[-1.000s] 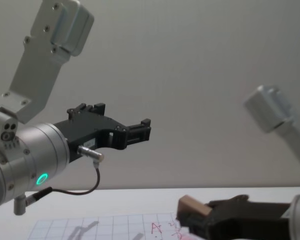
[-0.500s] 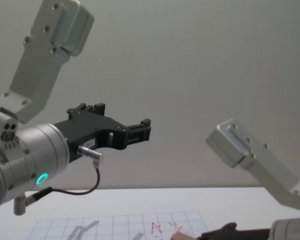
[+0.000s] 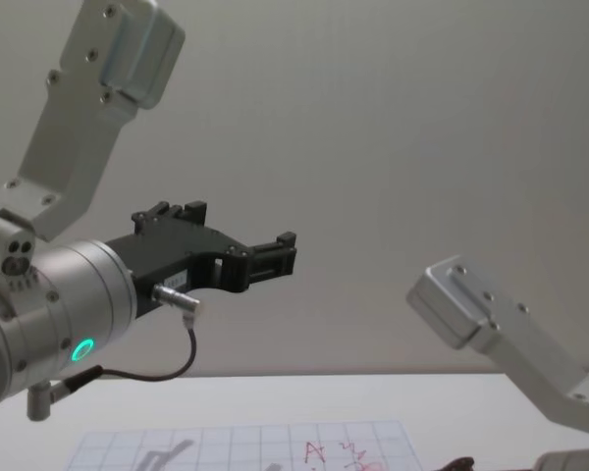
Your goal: Use the one hand to pick up the stamp and affix it onto the A4 paper.
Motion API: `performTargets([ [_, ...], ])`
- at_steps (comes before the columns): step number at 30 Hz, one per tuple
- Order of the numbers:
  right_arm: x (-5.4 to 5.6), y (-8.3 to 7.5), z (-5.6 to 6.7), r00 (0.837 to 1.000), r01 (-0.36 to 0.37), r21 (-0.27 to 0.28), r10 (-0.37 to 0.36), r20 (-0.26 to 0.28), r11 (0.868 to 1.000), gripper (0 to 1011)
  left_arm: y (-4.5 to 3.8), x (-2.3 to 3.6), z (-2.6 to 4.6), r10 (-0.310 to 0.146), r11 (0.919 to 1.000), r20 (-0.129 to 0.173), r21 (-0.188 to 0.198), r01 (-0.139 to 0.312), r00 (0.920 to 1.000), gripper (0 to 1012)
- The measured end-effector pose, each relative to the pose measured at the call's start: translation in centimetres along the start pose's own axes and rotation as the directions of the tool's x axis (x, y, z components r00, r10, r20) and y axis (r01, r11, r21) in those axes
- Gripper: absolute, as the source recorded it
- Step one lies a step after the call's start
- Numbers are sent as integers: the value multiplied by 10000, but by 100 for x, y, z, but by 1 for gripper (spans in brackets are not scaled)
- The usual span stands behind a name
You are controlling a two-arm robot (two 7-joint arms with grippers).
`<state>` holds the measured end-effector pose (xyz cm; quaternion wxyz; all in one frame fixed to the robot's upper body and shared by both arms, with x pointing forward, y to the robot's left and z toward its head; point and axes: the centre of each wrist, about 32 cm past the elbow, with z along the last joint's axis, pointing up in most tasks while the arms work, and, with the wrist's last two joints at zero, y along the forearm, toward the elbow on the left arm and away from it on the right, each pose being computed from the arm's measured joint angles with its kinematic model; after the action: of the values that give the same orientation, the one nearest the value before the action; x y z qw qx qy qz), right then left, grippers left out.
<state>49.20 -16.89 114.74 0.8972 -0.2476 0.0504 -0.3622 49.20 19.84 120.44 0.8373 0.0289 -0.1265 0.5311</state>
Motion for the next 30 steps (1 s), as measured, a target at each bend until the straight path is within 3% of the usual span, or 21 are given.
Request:
performTargets([
  [11,-20,0,7,9983,205,312,-188,-555,9993,220,0,0,0,-1,10000,0,-1,1,10000,1001],
  [16,11,-38,114,9965,415,956,-343,-759,9946,220,0,0,0,0,10000,0,0,0,10000,1001],
  [24,114,-198,320,9883,1093,2147,-829,-1284,9706,220,0,0,0,-1,10000,0,-1,1,10000,1001],
  [30,227,-394,369,9746,1844,2582,-1425,-1727,9483,220,0,0,0,0,10000,0,0,0,10000,1001],
])
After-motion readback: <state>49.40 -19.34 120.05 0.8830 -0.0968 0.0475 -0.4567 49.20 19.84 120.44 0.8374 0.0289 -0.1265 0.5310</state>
